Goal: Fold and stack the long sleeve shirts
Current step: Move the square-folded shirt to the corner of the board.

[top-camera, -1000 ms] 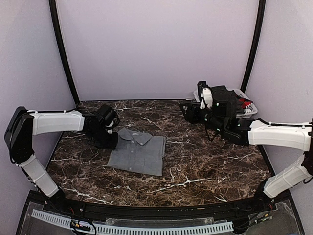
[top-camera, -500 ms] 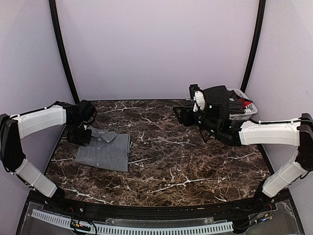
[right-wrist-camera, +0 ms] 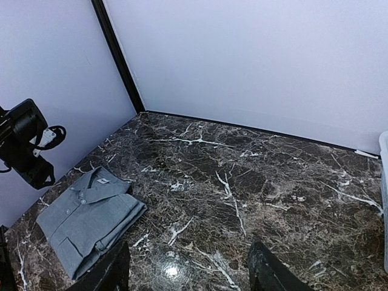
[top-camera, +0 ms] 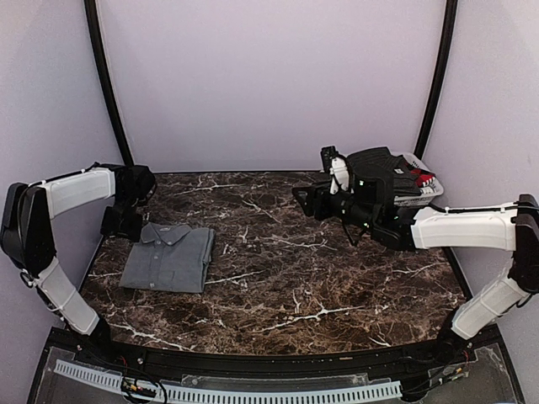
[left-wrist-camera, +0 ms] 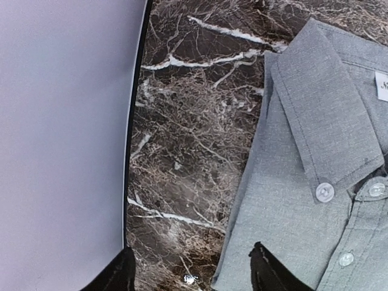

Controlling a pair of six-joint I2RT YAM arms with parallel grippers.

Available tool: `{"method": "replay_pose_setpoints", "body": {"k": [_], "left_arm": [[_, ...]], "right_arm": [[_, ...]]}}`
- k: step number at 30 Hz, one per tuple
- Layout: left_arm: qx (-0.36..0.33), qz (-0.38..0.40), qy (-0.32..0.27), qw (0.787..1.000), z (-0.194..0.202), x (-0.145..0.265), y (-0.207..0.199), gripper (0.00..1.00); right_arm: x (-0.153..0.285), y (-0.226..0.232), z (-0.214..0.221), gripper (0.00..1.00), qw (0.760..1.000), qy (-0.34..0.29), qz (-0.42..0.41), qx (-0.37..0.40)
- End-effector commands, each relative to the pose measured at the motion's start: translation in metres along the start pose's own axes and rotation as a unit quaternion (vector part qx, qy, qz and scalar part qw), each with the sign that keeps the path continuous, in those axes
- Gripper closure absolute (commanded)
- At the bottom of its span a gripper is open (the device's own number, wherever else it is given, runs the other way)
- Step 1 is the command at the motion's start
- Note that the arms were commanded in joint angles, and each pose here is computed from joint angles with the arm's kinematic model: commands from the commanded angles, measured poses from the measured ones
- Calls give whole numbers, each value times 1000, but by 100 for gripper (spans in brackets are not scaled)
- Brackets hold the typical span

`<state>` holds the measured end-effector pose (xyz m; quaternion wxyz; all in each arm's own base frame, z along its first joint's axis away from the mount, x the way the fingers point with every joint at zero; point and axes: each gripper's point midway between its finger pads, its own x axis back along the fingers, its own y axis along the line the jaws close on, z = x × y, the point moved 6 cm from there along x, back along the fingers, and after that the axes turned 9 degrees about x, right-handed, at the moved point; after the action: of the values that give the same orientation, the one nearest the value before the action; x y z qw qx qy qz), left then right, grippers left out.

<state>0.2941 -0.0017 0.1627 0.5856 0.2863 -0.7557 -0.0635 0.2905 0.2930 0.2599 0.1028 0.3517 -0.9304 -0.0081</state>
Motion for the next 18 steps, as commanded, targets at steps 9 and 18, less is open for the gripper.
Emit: {"method": "replay_pose_setpoints", "body": {"k": [9,18], "left_arm": [[80,309,-56,946,-23,91,-72,11],[43,402,-42,914,-20,104,-182,5]], "right_arm": [[-7,-2,-10,26,1000,21,14,-8],[0,-7,-11,15,999,39,32,-18]]}}
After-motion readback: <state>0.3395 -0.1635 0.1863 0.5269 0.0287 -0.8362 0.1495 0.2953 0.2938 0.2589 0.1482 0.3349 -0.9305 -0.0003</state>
